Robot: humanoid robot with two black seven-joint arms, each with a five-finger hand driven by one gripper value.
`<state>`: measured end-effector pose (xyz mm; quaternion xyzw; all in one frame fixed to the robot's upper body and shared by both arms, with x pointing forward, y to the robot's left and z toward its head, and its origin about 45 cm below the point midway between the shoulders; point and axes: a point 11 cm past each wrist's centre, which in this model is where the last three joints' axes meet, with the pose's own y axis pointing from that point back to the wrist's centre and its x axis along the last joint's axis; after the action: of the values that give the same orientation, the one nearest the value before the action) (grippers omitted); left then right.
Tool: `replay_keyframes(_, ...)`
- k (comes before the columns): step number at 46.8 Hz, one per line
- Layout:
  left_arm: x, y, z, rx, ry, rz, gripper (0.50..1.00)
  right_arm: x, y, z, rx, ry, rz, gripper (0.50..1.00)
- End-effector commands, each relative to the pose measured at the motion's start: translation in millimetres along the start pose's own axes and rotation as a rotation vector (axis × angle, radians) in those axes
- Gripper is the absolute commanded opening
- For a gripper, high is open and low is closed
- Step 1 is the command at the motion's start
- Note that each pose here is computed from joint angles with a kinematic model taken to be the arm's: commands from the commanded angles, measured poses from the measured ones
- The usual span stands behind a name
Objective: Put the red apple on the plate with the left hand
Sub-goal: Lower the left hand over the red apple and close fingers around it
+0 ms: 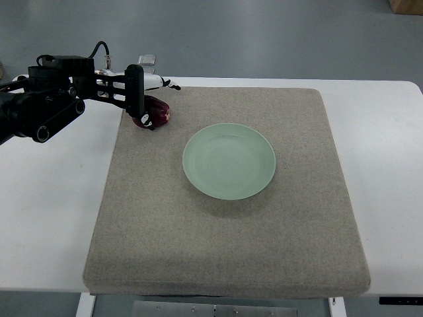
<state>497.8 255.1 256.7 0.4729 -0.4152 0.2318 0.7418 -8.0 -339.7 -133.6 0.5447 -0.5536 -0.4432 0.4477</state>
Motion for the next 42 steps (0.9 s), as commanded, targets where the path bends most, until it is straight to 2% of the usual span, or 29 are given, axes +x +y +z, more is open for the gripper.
replay_keyframes(1, 0.3, 0.2, -0.5, 0.002, -0.001, -0.002, 0.986, 0.0, 0.0, 0.0, 0.000, 0.000, 0.000, 0.964)
replay_keyframes(39, -9.4, -0.5, -2.0, 0.002, -0.045, -0.057, 0.975, 0.0, 0.0, 0.0, 0.000, 0.000, 0.000, 0.964)
replay_keyframes(42, -10.0, -0.6, -2.2, 0.003, -0.045, -0.056, 0.949, 0.0, 0.0, 0.0, 0.000, 0.000, 0.000, 0.964)
